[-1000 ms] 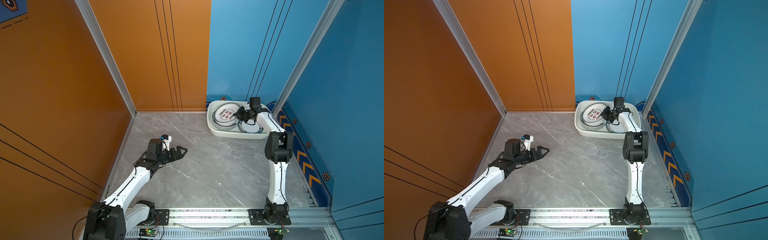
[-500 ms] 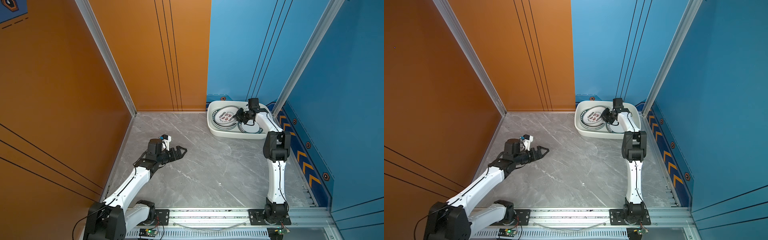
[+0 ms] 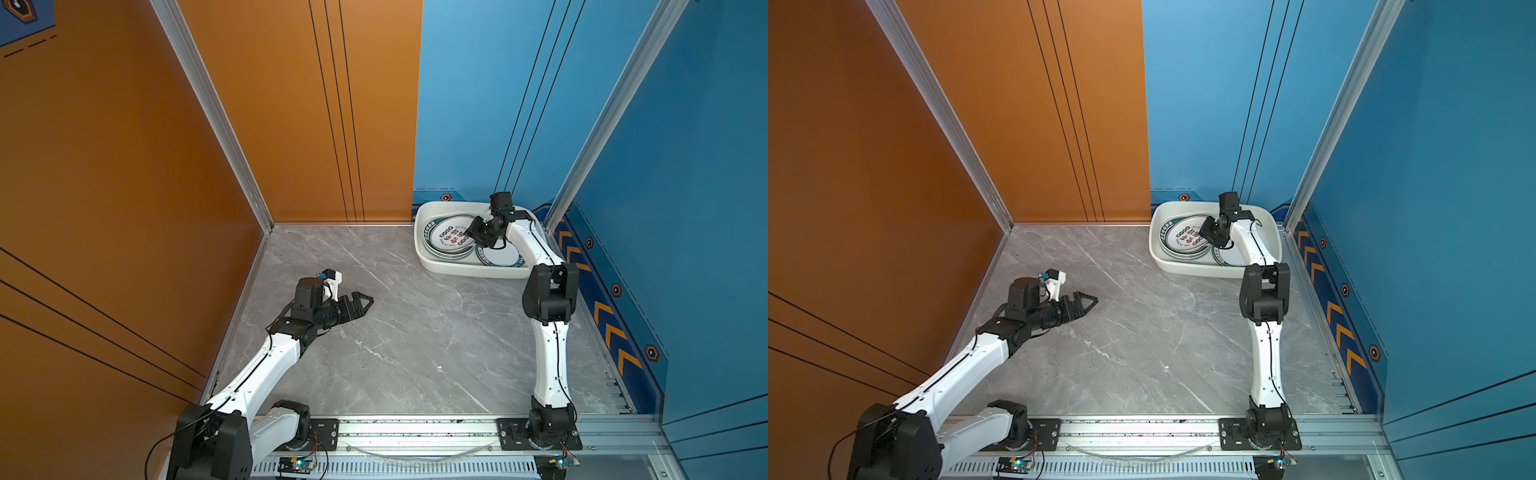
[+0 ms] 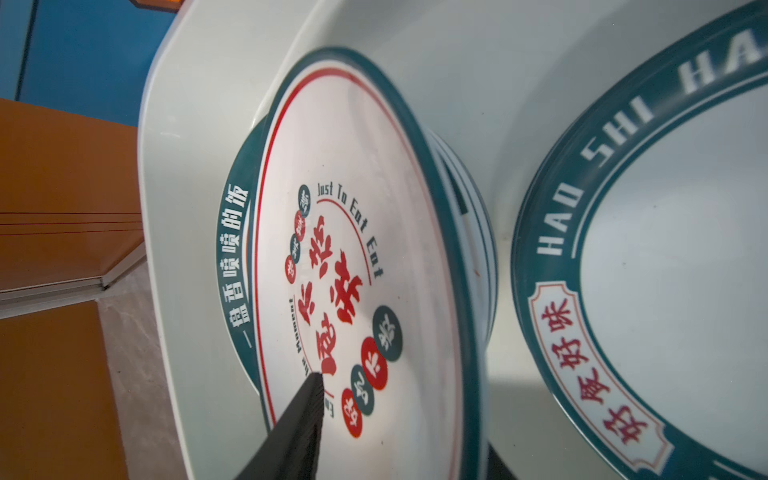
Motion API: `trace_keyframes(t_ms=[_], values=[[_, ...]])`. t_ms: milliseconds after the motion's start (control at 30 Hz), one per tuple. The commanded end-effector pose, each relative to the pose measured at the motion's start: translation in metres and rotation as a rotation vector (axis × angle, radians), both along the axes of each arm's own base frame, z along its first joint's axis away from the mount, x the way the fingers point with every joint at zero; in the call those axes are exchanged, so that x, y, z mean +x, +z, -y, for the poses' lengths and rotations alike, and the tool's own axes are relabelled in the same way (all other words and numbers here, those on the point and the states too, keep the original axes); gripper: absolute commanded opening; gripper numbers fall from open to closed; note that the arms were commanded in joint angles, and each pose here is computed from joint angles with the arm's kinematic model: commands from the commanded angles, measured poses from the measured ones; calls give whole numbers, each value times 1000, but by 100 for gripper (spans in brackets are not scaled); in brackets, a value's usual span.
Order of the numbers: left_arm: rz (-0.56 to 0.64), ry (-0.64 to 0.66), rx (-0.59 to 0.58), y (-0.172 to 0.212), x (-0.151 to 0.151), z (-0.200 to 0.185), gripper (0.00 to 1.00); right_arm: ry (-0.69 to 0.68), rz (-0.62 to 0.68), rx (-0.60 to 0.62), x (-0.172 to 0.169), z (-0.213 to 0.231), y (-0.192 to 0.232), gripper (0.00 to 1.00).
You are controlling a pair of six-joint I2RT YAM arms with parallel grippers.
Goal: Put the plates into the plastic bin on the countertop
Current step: 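Lower the printed plate onto the bin's stack and open the right gripper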
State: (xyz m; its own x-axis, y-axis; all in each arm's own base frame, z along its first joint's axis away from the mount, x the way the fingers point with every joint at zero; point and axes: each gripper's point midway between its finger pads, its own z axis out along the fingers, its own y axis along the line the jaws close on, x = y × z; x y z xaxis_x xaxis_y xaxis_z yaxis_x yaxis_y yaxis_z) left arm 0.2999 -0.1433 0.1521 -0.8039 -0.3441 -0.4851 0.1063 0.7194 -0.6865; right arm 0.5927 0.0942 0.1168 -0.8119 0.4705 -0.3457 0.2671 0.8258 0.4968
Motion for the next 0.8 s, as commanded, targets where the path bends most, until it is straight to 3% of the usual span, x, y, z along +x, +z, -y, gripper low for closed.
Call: trace_keyframes(t_ms=[0, 567, 767], values=[[-16, -9, 13, -8, -4, -2, 96, 27, 10, -123, -7, 6, 12, 45], [-20, 16, 52, -14, -4, -9, 96, 73, -8, -289, -19, 10, 12, 46], [13, 133, 130, -18, 6, -37, 96, 72, 61, -344, -32, 19, 53, 46]])
